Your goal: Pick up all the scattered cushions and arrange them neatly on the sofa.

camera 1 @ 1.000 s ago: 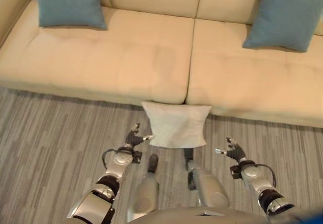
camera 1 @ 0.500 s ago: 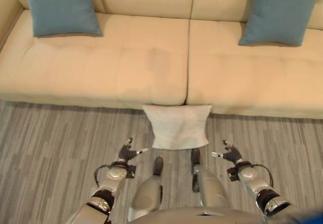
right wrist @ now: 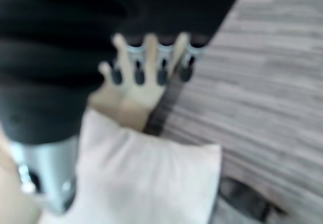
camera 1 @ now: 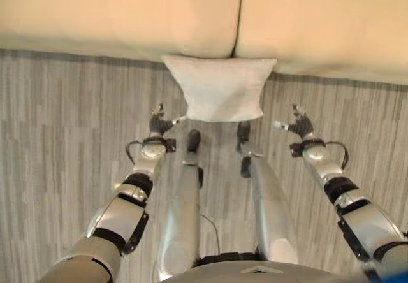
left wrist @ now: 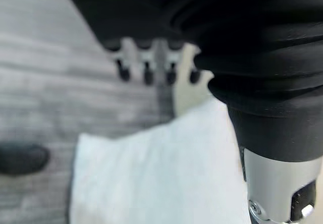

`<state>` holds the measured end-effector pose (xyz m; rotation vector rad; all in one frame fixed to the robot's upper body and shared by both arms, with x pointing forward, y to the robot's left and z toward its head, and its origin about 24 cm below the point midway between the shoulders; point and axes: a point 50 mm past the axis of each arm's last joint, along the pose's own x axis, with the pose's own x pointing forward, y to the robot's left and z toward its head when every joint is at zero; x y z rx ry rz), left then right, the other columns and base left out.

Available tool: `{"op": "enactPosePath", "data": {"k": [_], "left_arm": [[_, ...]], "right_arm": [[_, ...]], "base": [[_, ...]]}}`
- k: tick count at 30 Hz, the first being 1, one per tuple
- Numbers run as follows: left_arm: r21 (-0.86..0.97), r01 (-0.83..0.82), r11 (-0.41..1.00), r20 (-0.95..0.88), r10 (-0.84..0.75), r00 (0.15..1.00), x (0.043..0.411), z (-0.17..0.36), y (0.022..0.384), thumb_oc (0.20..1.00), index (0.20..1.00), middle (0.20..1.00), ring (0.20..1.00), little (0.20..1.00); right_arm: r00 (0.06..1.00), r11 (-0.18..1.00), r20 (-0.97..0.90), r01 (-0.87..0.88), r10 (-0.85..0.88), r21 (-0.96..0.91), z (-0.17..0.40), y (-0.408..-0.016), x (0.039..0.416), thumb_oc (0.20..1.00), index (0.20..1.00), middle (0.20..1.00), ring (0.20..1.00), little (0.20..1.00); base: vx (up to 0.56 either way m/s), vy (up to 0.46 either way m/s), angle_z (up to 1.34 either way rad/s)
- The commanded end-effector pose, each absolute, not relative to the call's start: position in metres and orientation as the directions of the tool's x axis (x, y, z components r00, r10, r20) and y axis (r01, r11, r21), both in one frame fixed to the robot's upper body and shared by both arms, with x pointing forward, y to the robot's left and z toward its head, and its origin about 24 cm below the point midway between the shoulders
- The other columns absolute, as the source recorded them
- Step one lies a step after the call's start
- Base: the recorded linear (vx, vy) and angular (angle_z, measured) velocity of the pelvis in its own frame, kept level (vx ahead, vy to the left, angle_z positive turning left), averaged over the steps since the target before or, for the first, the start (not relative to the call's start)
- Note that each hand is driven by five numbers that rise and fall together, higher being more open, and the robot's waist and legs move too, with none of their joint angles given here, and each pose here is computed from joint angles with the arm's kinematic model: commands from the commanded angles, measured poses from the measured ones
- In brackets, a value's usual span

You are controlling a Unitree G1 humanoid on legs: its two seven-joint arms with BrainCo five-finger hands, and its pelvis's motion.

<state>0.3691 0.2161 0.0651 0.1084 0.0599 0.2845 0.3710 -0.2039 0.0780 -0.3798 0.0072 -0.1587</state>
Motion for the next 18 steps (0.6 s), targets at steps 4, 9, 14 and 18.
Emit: {"op": "enactPosePath", "data": {"k": [4, 9, 14, 18], "left_arm": [[0.036, -0.491, 0.870, 0.082, 0.487, 0.869, 0.382, 0.119, 0.258, 1.000, 1.000, 1.000, 1.000, 1.000], [-0.027, -0.436, 0.899, 0.230, 0.430, 0.873, 0.396, 0.181, 0.259, 1.000, 1.000, 1.000, 1.000, 1.000], [-0.023, -0.415, 0.909, 0.315, 0.401, 0.860, 0.403, 0.222, 0.254, 1.000, 1.000, 1.000, 1.000, 1.000], [-0.091, -0.357, 0.930, 0.402, 0.363, 0.841, 0.406, 0.257, 0.236, 1.000, 1.000, 1.000, 1.000, 1.000]], "right_arm": [[0.940, 0.892, 0.226, 0.318, -0.254, -0.322, 0.137, -0.218, 0.388, 1.000, 1.000, 1.000, 1.000, 1.000], [0.905, 0.883, 0.345, 0.358, -0.248, -0.304, 0.190, -0.224, 0.399, 1.000, 1.000, 1.000, 1.000, 1.000], [0.876, 0.888, 0.434, 0.358, -0.212, -0.289, 0.227, -0.216, 0.402, 1.000, 1.000, 1.000, 1.000, 1.000], [0.849, 0.893, 0.485, 0.369, -0.210, -0.259, 0.248, -0.213, 0.403, 1.000, 1.000, 1.000, 1.000, 1.000]], "base": [[-0.01, 0.064, -0.04], [0.02, 0.044, -0.04], [0.04, 0.053, -0.05], [0.04, 0.029, -0.07]]}}
